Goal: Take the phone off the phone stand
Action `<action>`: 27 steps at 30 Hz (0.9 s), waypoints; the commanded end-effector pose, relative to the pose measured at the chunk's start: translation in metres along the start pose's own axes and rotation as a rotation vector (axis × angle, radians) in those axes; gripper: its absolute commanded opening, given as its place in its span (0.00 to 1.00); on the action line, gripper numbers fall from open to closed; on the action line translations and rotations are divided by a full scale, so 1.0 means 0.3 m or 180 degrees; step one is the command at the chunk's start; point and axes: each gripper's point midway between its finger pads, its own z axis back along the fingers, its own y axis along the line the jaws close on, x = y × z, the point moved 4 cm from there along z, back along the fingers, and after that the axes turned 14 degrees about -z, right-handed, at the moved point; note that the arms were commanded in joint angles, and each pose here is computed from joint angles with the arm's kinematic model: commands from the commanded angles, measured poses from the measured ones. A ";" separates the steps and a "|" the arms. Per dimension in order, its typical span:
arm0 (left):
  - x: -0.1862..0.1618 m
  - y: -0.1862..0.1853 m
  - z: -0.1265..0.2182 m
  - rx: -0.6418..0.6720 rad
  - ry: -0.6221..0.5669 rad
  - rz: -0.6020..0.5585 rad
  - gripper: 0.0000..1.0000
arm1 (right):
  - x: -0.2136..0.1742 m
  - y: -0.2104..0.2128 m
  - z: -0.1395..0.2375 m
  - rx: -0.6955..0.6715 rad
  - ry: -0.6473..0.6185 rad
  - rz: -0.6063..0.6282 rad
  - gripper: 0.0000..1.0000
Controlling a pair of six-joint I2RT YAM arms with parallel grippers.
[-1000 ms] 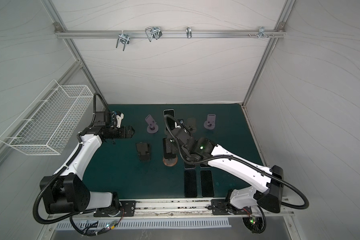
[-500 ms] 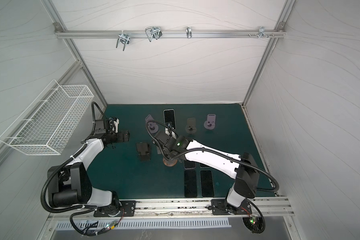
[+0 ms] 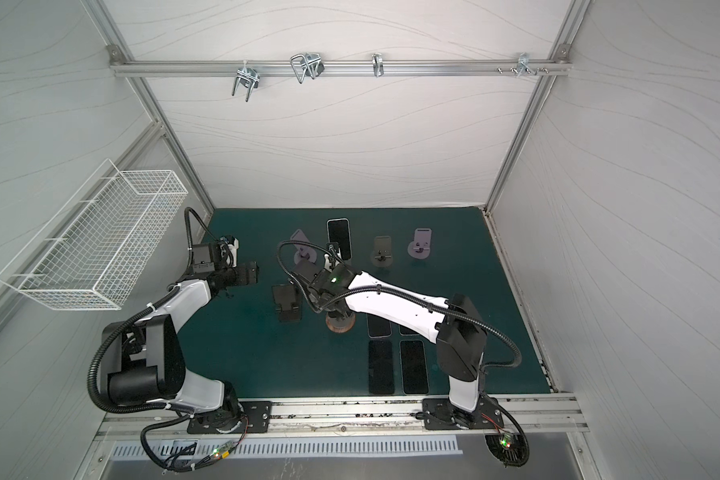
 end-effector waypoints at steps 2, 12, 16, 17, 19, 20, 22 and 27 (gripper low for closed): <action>0.044 0.035 0.010 0.0153 -0.0221 -0.0048 1.00 | -0.009 -0.028 -0.031 -0.0092 0.0047 -0.0118 0.99; 0.043 0.054 0.017 0.0113 -0.0299 0.0059 1.00 | 0.001 -0.002 -0.086 0.0007 0.0064 -0.0266 0.94; 0.043 0.068 0.010 0.0171 -0.0259 0.0116 1.00 | -0.010 -0.006 -0.110 -0.0080 0.0046 -0.0270 0.92; 0.044 0.067 0.010 0.0156 -0.0263 0.0110 1.00 | -0.009 -0.003 -0.115 -0.0090 0.0051 -0.0257 0.91; 0.043 0.067 0.013 0.0158 -0.0273 0.0114 1.00 | -0.008 0.001 -0.125 -0.0097 0.0060 -0.0263 0.90; 0.043 0.068 0.015 0.0162 -0.0284 0.0113 1.00 | -0.011 0.006 -0.128 -0.0079 0.0065 -0.0269 0.88; 0.042 0.066 0.017 0.0167 -0.0294 0.0111 1.00 | -0.018 0.014 -0.137 -0.0032 0.0081 -0.0261 0.84; 0.041 0.069 0.025 0.0196 -0.0330 0.0117 1.00 | -0.018 0.010 -0.132 -0.0057 0.0057 -0.0212 0.75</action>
